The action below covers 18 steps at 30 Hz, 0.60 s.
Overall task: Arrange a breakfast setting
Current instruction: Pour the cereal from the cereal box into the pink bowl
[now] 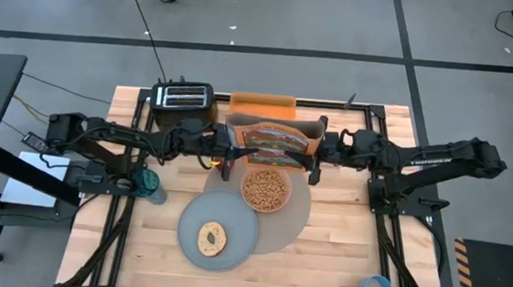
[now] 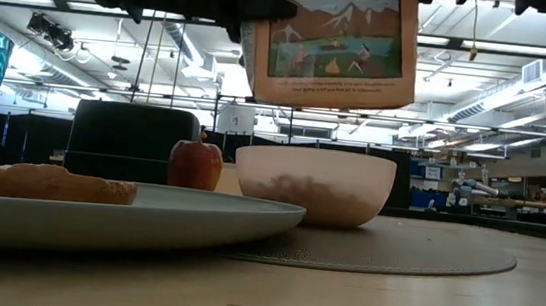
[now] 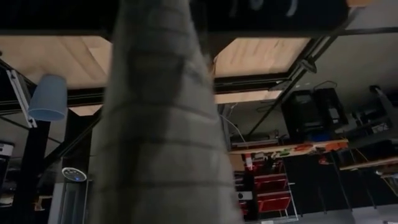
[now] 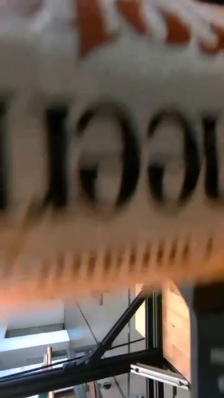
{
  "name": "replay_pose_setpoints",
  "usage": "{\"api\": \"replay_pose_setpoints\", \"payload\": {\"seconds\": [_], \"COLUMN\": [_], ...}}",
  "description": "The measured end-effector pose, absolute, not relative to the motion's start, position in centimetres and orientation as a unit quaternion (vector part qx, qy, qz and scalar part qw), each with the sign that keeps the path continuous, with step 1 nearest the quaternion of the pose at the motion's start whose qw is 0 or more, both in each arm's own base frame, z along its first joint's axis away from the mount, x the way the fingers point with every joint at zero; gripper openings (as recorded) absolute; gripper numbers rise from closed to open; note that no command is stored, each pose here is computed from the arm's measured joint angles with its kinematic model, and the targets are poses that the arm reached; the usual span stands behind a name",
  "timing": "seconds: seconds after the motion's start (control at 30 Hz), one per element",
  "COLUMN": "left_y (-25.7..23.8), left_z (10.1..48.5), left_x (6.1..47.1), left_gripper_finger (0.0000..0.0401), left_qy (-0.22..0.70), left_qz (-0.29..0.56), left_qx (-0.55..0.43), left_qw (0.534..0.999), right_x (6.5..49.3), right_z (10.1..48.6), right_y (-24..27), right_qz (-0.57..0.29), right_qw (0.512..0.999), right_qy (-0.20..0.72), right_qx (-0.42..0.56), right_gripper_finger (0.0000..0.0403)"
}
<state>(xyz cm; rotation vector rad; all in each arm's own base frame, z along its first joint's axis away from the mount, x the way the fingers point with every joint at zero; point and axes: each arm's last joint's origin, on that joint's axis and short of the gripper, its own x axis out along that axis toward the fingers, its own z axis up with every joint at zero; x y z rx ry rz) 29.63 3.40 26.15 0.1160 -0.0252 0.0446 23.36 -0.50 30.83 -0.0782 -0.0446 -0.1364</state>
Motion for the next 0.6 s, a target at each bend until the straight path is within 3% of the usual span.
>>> {"api": "replay_pose_setpoints", "payload": {"seconds": [0.2,0.37,0.47,0.6], "left_y": [3.4,3.3,3.3,3.2], "left_z": [26.3,26.9,27.4,28.3], "left_x": [29.6,29.2,29.0,28.1], "left_gripper_finger": [0.0016,0.0023,0.0053,0.012], "left_qy": [-0.015,-0.023,-0.032,-0.039], "left_qz": [0.021,0.02,0.019,0.02], "left_qx": [0.06,0.061,0.066,0.067], "left_qw": [0.998,0.998,0.997,0.997], "right_x": [23.4,23.2,23.1,22.8], "right_z": [31.0,31.2,31.4,31.4], "right_y": [-0.6,-0.6,-0.6,-0.6], "right_qz": [-0.071,-0.068,-0.067,-0.082], "right_qw": [0.996,0.996,0.996,0.995], "right_qy": [-0.03,-0.04,-0.044,-0.041], "right_qx": [-0.047,-0.046,-0.038,-0.031], "right_gripper_finger": [0.0104,0.0033,0.0011,0.0014]}}
